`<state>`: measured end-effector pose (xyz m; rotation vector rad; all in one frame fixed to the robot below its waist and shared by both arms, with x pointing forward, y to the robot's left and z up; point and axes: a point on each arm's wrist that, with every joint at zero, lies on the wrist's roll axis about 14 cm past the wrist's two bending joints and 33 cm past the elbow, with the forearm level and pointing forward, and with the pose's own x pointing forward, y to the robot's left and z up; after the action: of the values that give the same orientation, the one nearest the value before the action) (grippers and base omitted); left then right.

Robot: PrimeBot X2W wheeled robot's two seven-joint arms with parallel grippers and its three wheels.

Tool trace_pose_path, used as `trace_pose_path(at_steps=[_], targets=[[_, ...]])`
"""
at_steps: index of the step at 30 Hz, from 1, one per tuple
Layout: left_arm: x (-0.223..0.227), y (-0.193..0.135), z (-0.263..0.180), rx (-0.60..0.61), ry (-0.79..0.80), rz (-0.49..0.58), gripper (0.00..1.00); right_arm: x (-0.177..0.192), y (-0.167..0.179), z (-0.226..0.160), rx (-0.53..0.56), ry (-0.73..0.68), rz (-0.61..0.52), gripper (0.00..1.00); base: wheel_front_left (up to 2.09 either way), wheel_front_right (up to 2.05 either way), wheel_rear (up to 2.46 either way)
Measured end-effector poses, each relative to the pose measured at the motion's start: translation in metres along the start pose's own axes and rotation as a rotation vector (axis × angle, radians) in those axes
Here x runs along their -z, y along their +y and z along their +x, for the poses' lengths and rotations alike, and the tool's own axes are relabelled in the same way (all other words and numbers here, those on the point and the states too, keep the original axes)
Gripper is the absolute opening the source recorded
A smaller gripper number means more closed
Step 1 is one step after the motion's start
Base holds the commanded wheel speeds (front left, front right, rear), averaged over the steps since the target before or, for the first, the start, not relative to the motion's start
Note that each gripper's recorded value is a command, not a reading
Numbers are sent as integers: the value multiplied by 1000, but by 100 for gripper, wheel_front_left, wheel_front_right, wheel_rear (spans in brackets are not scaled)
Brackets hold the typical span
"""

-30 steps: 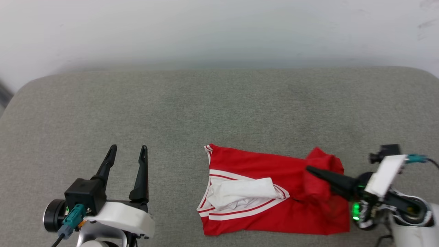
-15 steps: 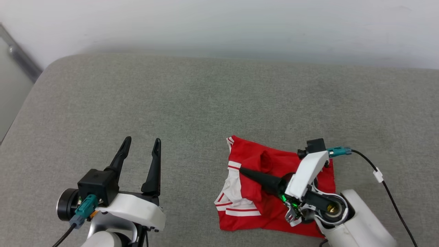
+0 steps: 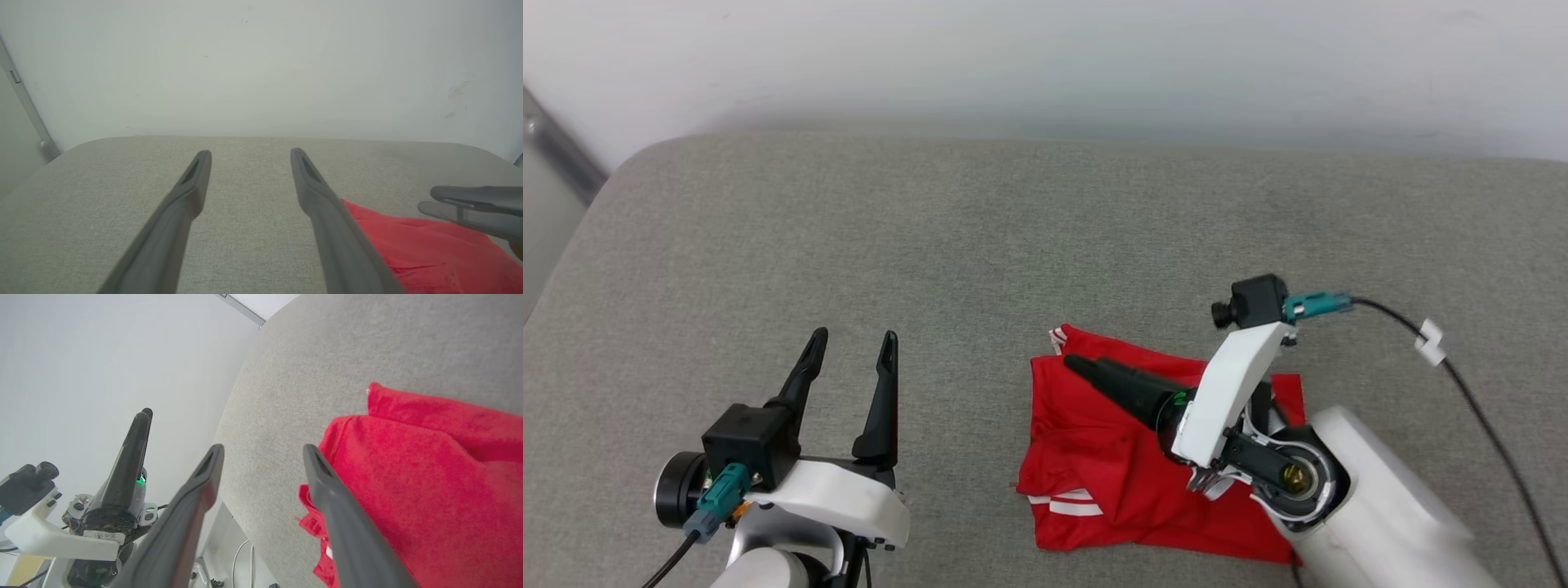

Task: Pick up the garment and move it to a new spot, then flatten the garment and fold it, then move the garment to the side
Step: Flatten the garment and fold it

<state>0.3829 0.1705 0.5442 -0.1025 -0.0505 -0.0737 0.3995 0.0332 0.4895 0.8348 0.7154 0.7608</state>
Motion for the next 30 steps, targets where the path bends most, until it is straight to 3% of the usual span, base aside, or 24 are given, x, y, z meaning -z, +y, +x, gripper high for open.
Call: trace_pose_path(at_steps=[3,7,11,15,20,25,30], targets=[[0,-3,1,8,0,-3,100,-21,-1,-12,47,-65,-226,100,0,0,0],[4,-6,1,14,11,-14,100,-53,-28,-41,193,-166,-524,100,0,0,0],[5,-8,4,18,9,-12,100,-92,-53,-78,355,-276,-734,100,0,0,0],[8,-7,5,13,11,-11,100,-118,-73,-125,503,-413,-813,100,0,0,0],[9,-3,6,-1,5,-9,100,-134,-70,-174,604,-605,-854,100,0,0,0],[10,0,1,-14,2,0,100,-126,-44,-194,592,-735,-858,100,0,0,0],[12,2,-8,-20,5,9,100,-101,-36,-205,602,-746,-829,100,0,0,0]])
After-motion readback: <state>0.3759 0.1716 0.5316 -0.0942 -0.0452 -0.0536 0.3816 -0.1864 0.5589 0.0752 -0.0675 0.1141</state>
